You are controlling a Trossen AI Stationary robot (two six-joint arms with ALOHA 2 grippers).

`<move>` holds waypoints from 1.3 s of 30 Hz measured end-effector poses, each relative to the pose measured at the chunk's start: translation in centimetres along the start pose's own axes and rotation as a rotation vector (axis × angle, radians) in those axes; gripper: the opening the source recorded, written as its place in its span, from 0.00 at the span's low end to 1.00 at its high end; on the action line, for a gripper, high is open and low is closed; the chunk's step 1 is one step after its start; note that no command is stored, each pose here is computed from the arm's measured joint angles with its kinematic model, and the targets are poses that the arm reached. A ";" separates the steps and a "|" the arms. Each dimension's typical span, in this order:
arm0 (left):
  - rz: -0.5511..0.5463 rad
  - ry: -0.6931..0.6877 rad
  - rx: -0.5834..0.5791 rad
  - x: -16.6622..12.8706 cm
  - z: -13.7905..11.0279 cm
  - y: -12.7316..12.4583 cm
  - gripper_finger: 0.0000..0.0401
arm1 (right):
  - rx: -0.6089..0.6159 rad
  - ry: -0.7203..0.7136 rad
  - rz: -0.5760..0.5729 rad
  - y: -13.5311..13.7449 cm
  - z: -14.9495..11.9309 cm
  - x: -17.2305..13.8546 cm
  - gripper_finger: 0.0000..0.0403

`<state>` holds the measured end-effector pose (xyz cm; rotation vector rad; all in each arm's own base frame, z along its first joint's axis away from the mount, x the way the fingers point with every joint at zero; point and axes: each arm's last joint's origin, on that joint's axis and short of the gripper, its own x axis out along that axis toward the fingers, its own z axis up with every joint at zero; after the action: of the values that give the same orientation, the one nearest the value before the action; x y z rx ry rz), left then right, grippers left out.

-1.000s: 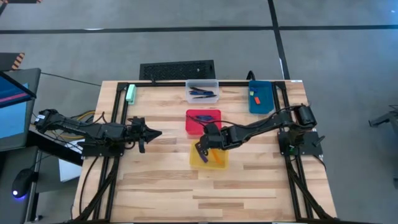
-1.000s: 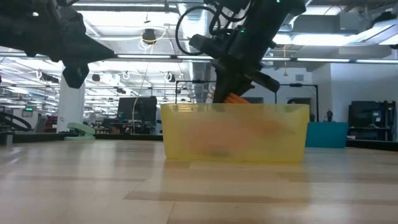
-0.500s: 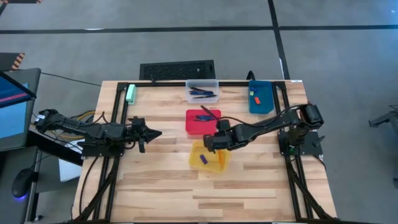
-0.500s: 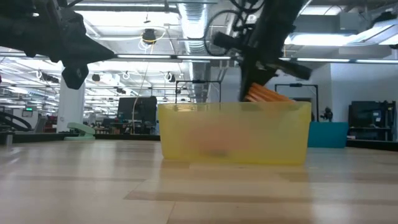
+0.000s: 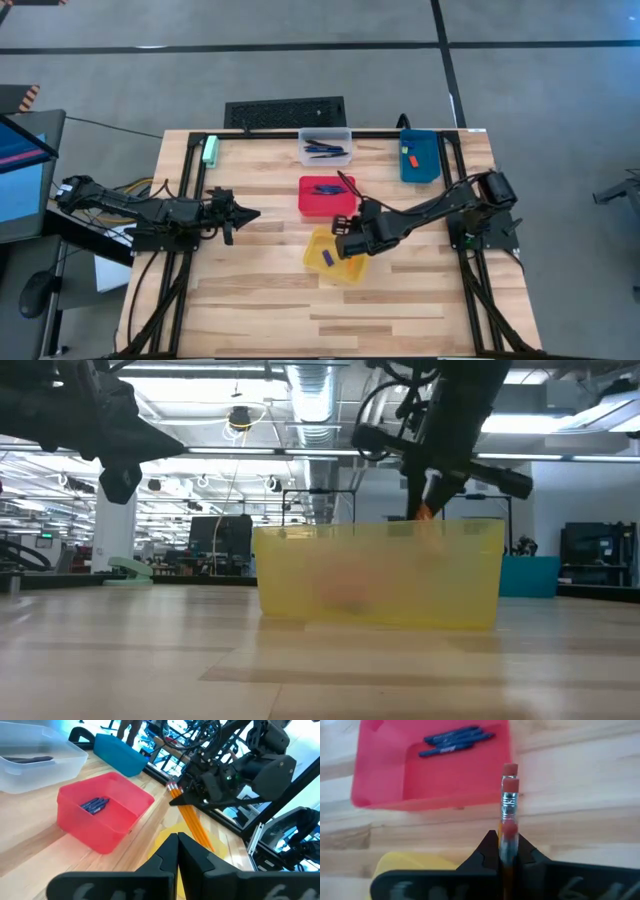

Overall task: Sort crayons/erasers/pens/pencils in bins
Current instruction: Adjust the orange pencils in the yellow bin

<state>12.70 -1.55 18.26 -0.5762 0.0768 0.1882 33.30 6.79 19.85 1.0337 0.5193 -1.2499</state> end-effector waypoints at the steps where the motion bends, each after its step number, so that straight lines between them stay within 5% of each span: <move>1: 0.000 0.000 0.000 0.0 0.0 0.0 0.00 | -0.003 -0.013 -0.002 0.0 0.1 0.0 0.04; 14: 0.000 -0.001 0.000 0.0 0.0 0.0 0.00 | -0.052 -0.025 -0.009 -0.5 -1.0 -0.2 0.05; 30: 0.009 -0.008 -0.001 0.0 0.0 0.0 0.00 | -0.087 0.051 -0.081 -1.1 -1.2 -0.3 0.18; 39: 0.008 -0.009 -0.004 0.0 0.0 0.0 0.00 | -0.085 0.113 -0.105 -1.2 -1.4 -0.3 0.34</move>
<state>12.70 -1.51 18.28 -0.5789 0.0706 0.1989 32.41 8.14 19.04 1.0205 0.7161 -1.2555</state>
